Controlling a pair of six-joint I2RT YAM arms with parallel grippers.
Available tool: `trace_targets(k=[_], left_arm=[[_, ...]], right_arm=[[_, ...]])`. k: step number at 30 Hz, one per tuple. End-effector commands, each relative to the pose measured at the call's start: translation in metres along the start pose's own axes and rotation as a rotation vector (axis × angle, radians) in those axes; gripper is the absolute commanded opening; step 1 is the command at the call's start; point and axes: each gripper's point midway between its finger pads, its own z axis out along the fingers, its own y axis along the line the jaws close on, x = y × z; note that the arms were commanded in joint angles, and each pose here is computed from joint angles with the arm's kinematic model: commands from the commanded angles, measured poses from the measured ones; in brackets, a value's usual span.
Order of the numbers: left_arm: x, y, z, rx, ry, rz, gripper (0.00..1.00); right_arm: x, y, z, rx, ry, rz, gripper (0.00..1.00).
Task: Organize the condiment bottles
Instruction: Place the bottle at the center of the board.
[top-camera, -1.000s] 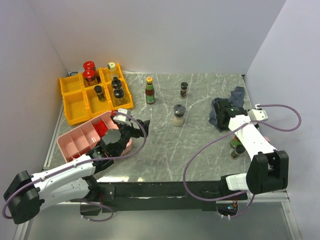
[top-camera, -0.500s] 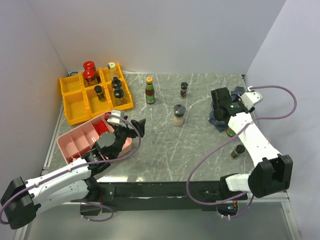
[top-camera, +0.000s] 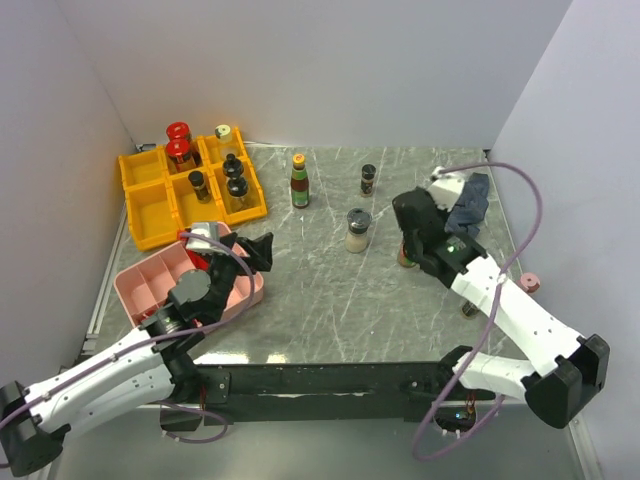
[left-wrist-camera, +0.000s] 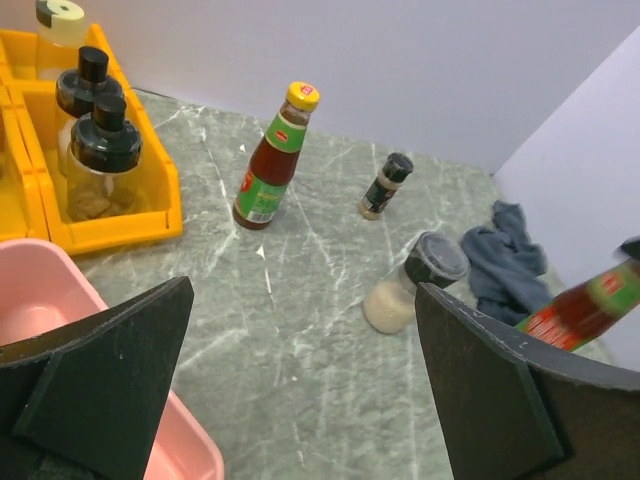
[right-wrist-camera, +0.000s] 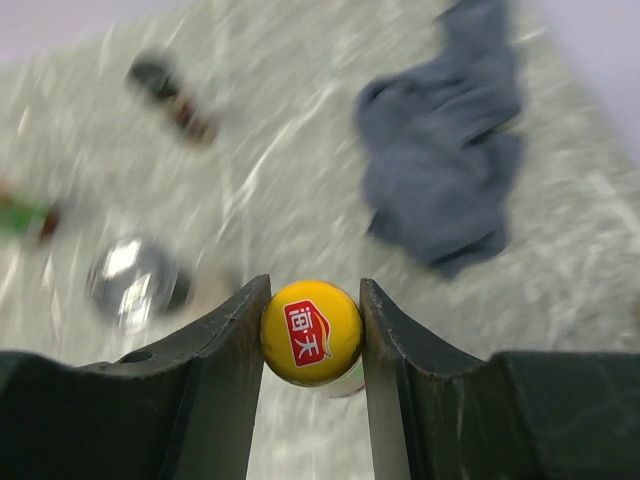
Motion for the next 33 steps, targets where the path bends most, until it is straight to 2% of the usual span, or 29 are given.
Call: trace_targets(k=[1, 10, 13, 21, 29, 31, 33], left_arm=[[-0.032, -0.003, -0.014, -0.024, -0.008, -0.142, 0.99], [-0.034, -0.007, -0.03, -0.006, 0.086, -0.188, 0.99], [-0.03, -0.006, -0.032, -0.01, 0.104, -0.194, 0.99], [-0.018, 0.007, -0.033, -0.064, 0.123, -0.177, 0.99], [-0.01, 0.011, -0.032, -0.081, 0.128, -0.169, 1.0], [-0.009, 0.01, -0.031, -0.081, 0.132, -0.169, 0.99], [-0.009, 0.011, -0.031, -0.09, 0.137, -0.166, 0.99]], right_arm=[[0.004, 0.038, -0.035, -0.279, 0.0, -0.019, 0.0], [0.046, 0.129, -0.109, -0.882, 0.058, -0.019, 0.0], [0.059, 0.15, -0.122, -0.96, 0.062, -0.06, 0.0], [0.074, 0.183, -0.138, -1.057, -0.012, -0.135, 0.01], [0.103, 0.19, -0.15, -1.084, -0.07, -0.202, 0.2], [0.106, 0.193, -0.15, -1.063, -0.073, -0.228, 0.22], [0.107, 0.195, -0.15, -1.049, -0.078, -0.242, 0.33]])
